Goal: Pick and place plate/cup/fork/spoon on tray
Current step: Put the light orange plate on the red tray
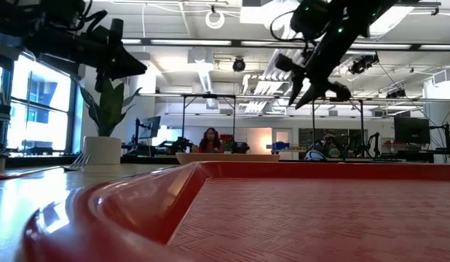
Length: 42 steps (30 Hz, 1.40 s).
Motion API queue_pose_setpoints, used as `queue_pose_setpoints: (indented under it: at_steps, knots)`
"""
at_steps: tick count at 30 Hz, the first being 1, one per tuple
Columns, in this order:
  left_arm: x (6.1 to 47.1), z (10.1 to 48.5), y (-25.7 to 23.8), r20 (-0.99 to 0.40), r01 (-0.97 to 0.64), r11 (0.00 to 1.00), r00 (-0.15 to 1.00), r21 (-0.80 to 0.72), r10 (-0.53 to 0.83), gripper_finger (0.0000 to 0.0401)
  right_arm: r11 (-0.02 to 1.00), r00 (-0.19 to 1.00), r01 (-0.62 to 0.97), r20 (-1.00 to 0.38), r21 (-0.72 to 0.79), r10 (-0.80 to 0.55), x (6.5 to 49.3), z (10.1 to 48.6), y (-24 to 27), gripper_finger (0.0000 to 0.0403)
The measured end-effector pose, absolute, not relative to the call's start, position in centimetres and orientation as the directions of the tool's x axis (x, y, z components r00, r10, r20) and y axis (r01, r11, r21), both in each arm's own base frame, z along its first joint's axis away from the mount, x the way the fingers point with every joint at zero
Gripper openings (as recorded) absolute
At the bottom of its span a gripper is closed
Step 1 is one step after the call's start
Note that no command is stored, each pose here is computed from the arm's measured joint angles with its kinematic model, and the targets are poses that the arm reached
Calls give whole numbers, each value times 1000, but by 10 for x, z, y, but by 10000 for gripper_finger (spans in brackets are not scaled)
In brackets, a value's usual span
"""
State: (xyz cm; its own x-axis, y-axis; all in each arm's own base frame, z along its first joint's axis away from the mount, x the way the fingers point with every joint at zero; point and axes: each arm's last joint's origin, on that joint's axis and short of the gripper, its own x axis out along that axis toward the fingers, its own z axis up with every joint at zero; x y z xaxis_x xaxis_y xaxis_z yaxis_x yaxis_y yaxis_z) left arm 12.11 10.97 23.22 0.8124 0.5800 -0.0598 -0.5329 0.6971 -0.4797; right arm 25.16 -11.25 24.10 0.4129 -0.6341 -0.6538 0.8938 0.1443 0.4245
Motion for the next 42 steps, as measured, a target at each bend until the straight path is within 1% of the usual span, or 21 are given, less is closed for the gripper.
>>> queue_pose_setpoints:
  at_steps: [2, 5, 8, 11, 13, 15, 19, 21, 25, 30, 33, 35, 38, 40, 42]
  knots:
    - [125, 237, 113, -61, -526, 711, 821, -467, 568, 66, 138, 392, 907, -679, 398, -620, 259, 233, -117, 108]
    - [130, 237, 118, -85, -554, 720, 813, -417, 576, 87, 115, 403, 902, -718, 415, -567, 268, 224, -122, 144]
    - [135, 230, 124, -129, -607, 703, 783, -372, 608, 106, 119, 415, 898, -724, 424, -551, 276, 225, -123, 171]
    - [142, 220, 130, -185, -603, 655, 784, -456, 593, 125, 147, 436, 889, -707, 433, -557, 280, 236, -122, 185]
    - [149, 216, 135, -222, -584, 633, 799, -508, 558, 140, 161, 441, 889, -703, 429, -559, 280, 245, -122, 189]
    - [159, 215, 140, -258, -579, 627, 807, -521, 532, 155, 177, 440, 891, -702, 417, -559, 278, 256, -121, 190]
    - [183, 214, 148, -319, -573, 662, 820, -483, 476, 180, 213, 410, 911, -724, 353, -554, 273, 276, -119, 191]
    - [196, 215, 151, -345, -568, 681, 823, -462, 452, 189, 227, 375, 927, -747, 299, -548, 268, 282, -118, 191]
    - [219, 211, 157, -460, -605, 666, 786, -437, 413, 203, 229, 295, 953, -782, 198, -549, 261, 293, -116, 191]
    - [242, 208, 157, -519, -626, 662, 759, -413, 393, 207, 257, 238, 960, -810, 112, -536, 257, 299, -109, 191]
    - [257, 202, 157, -545, -651, 677, 724, -341, 422, 207, 266, 195, 963, -813, 51, -549, 254, 297, -102, 191]
    - [268, 196, 159, -586, -661, 681, 700, -315, 408, 207, 267, 162, 964, -812, 7, -561, 252, 296, -99, 191]
    - [287, 192, 164, -673, -694, 650, 642, -308, 367, 207, 268, 139, 963, -820, -19, -556, 250, 295, -100, 191]
    - [298, 191, 167, -735, -734, 629, 570, -255, 367, 207, 281, 142, 960, -827, -20, -544, 249, 295, -101, 191]
    - [305, 185, 172, -796, -782, 595, 474, -185, 376, 207, 296, 149, 955, -837, -16, -526, 249, 295, -103, 191]
